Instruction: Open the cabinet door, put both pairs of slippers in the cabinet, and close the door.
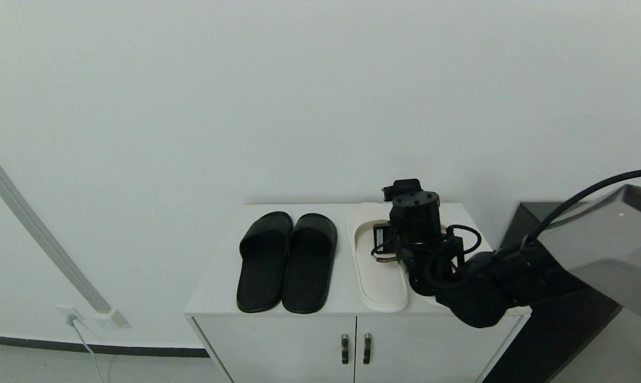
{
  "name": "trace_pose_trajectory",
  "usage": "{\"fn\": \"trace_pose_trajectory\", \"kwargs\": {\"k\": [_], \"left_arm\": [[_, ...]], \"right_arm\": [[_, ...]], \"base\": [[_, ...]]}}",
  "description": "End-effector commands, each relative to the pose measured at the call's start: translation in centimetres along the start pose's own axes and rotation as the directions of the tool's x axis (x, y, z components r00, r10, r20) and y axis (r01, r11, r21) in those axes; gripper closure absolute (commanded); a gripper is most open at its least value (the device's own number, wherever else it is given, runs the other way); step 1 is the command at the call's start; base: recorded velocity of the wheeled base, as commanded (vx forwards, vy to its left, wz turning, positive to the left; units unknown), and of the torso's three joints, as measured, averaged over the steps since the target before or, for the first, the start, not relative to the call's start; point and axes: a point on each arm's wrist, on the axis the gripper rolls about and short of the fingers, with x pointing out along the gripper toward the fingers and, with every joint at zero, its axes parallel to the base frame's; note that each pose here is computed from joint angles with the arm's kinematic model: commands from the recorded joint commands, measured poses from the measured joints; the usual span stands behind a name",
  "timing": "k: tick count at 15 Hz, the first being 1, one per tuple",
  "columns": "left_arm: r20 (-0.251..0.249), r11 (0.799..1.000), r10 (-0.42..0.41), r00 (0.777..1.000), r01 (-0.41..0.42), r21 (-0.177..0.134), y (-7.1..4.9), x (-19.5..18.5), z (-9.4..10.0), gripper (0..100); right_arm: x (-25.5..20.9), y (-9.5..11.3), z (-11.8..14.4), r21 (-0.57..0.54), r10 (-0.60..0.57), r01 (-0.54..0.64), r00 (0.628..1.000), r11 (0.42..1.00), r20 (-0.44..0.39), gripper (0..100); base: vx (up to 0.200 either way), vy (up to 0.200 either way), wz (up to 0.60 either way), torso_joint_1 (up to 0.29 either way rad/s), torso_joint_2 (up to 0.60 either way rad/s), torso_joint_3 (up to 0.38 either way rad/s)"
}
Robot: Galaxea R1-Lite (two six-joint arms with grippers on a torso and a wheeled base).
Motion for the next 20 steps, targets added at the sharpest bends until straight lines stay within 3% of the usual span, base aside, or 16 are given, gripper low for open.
{"fn": "trace_pose_trajectory", "kwargs": {"k": [1, 3, 5, 8, 10, 17, 20], "left_arm": [[0.0, 1.0, 0.001, 1.0, -0.001, -0.001, 0.0, 0.0, 0.0, 100], [0.0, 1.0, 0.001, 1.0, -0.001, -0.001, 0.0, 0.0, 0.0, 100], [-0.002, 1.0, 0.001, 1.0, -0.001, -0.001, 0.0, 0.0, -0.1, 100], [0.0, 1.0, 0.001, 1.0, -0.001, -0.001, 0.0, 0.0, 0.0, 100], [0.0, 1.0, 0.001, 1.0, -0.001, -0.001, 0.0, 0.0, 0.0, 100], [0.0, 1.0, 0.001, 1.0, -0.001, -0.001, 0.0, 0.0, 0.0, 100], [0.0, 1.0, 0.001, 1.0, -0.001, -0.001, 0.0, 0.0, 0.0, 100]], "right_arm": [[-5.4, -1.9, 2.1, -0.019, 0.163, -0.162, 0.985, 0.987, 0.057, 100], [-9.3, -4.3, 1.1, -0.09, 0.364, -0.359, 0.93, 0.929, 0.051, 100], [-12.4, -6.1, 0.7, -0.103, 0.542, -0.538, 0.841, 0.837, 0.009, 100], [-14.9, -7.4, 0.8, -0.095, 0.691, -0.697, 0.717, 0.711, -0.091, 100], [-15.4, -7.7, 0.9, -0.092, 0.707, -0.715, 0.699, 0.693, -0.104, 100], [-15.6, -7.8, 0.0, -0.094, 0.708, -0.72, 0.694, 0.688, -0.135, 100], [-15.6, -7.3, -0.6, -0.095, 0.712, -0.729, 0.683, 0.678, -0.159, 100]], "base": [[0.0, 0.0, 0.0, 0.0, 0.0, 0.0], [0.0, 0.0, 0.0, 0.0, 0.0, 0.0], [0.0, 0.0, 0.0, 0.0, 0.0, 0.0], [0.0, 0.0, 0.0, 0.0, 0.0, 0.0], [0.0, 0.0, 0.0, 0.0, 0.0, 0.0], [0.0, 0.0, 0.0, 0.0, 0.0, 0.0], [-0.2, 0.0, 0.0, 0.007, 0.0, 0.002]]}}
